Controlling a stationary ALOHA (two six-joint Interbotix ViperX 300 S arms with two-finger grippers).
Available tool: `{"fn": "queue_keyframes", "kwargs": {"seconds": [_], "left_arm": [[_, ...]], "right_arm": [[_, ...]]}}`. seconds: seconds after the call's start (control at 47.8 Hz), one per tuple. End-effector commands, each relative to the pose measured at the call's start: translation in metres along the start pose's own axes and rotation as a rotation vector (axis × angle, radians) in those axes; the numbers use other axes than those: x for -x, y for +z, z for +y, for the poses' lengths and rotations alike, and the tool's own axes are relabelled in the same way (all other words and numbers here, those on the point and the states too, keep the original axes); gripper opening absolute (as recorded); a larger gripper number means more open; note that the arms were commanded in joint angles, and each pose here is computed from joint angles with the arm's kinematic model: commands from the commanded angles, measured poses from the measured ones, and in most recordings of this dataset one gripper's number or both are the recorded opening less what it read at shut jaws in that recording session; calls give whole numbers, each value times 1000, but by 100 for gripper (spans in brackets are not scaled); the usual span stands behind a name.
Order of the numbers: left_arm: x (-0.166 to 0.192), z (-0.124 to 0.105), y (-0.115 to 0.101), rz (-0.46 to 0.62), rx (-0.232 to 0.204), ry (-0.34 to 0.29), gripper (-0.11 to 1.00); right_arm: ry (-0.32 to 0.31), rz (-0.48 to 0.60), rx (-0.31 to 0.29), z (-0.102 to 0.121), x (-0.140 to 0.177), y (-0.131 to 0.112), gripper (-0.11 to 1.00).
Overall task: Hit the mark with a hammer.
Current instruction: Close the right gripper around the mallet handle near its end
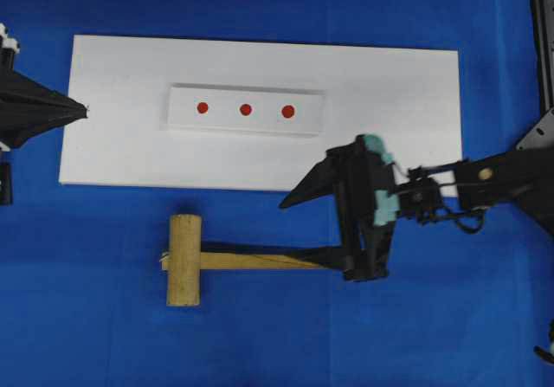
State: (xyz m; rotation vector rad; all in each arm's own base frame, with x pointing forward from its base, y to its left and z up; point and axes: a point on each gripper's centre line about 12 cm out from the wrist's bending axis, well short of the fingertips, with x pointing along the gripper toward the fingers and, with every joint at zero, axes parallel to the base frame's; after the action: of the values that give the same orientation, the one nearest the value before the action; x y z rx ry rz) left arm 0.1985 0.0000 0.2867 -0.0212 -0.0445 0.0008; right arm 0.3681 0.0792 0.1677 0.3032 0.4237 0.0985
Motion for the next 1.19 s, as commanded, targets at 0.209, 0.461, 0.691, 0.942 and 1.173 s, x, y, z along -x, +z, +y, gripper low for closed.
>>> {"fn": "queue_keyframes", "kwargs": {"seconds": [0.209,0.461,0.691,0.942,1.173], "left_arm": [[-2,0,4,-9,3,2,0],[-2,0,1,-3,1,2,0],[-2,1,1,-2,3,4,0],[-1,1,0,0,4,4,0],[-1,0,0,0,4,2,0]], "right_arm": [[-12,2,-70,11,-44,-26,90],[-32,58,-84,13,-66,-52,90],[-50,84,-96,10,-75,-65,90],[-52,94,-82,10,-83,-68,68],[-55,114,-79,10,-84,-71,9]]}}
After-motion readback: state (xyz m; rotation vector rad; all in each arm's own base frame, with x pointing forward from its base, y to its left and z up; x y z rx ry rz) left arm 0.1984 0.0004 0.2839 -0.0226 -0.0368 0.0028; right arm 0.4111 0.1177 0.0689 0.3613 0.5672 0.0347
